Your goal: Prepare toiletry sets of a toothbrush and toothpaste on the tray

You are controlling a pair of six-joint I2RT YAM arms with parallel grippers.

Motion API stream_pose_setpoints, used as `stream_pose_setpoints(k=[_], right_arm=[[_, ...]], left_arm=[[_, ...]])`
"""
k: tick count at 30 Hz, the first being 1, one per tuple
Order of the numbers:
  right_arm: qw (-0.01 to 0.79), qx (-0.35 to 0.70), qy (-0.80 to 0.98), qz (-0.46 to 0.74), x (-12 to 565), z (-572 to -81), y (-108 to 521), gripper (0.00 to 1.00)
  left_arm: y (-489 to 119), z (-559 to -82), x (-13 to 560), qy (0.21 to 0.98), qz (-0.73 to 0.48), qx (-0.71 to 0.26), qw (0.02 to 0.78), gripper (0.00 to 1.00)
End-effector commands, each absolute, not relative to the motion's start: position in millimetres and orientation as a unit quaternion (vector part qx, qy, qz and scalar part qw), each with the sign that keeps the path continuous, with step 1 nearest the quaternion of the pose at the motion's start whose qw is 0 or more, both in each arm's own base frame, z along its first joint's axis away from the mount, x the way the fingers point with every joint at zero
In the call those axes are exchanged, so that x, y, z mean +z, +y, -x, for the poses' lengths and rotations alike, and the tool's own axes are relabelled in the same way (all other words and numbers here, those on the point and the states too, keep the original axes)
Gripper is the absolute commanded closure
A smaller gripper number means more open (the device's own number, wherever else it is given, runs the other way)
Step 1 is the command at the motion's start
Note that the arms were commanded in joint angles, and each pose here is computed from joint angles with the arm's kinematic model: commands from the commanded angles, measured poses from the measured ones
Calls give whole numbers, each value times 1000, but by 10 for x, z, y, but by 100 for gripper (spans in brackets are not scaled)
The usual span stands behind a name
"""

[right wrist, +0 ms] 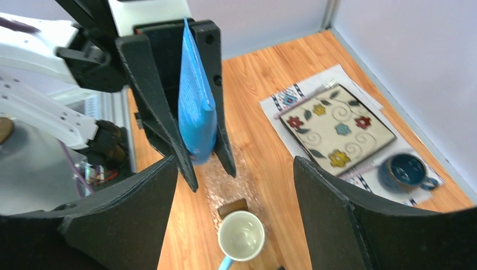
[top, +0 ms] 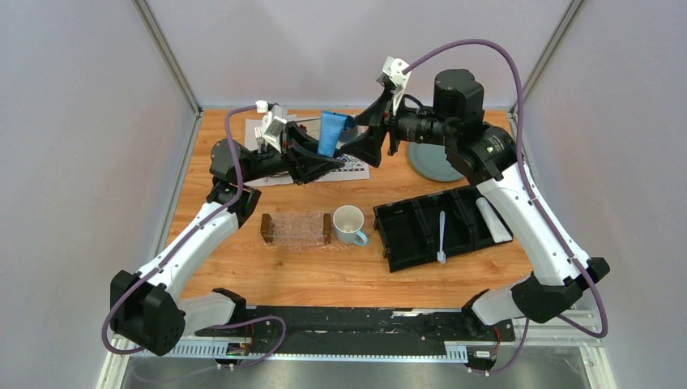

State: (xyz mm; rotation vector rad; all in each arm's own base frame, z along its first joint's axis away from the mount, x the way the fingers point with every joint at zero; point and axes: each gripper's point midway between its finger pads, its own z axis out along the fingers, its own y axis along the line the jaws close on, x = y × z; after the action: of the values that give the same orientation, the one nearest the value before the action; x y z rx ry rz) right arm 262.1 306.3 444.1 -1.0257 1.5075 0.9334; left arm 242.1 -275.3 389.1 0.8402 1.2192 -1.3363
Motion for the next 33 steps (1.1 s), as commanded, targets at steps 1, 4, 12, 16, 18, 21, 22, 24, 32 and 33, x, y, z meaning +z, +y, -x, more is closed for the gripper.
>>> stream_pose_setpoints(k=[1, 4, 12, 16, 18, 21, 22, 24, 32, 33], right_arm=[[528, 452, 573, 434, 4820, -2474, 3211, 20], [517, 465, 576, 430, 4801, -2488, 3258, 19], [497, 494, 571, 428, 4803, -2490, 3359, 18], [486, 504, 571, 428, 4777, -2500, 3407, 20], [483, 508, 570, 429, 4765, -2507, 3421, 23], [479, 512, 568, 431, 4756, -2500, 3433, 34], [478, 513, 568, 432, 4753, -2492, 3445, 39], [475, 515, 567, 432, 4751, -2485, 3449, 50], [463, 524, 562, 441, 4729, -2418, 3498, 73], [463, 524, 561, 444, 4726, -2405, 3505, 76]], left_arm=[[-2721, -2311, 4202, 462, -357, -580, 569, 100], [-2732, -2311, 4202, 458, -355, -588, 565, 100], [-2755, -2305, 4203, 452, -358, -593, 562, 100], [-2785, -2291, 4174, 452, -361, -596, 556, 100], [-2809, -2284, 4154, 453, -362, -598, 553, 100], [-2821, -2275, 4155, 452, -364, -599, 552, 100], [-2821, -2278, 4157, 452, -363, -599, 553, 100], [-2822, -2269, 4161, 451, -364, -599, 553, 100], [-2820, -2259, 4166, 447, -371, -594, 556, 100], [-2822, -2266, 4157, 448, -372, -592, 557, 100]])
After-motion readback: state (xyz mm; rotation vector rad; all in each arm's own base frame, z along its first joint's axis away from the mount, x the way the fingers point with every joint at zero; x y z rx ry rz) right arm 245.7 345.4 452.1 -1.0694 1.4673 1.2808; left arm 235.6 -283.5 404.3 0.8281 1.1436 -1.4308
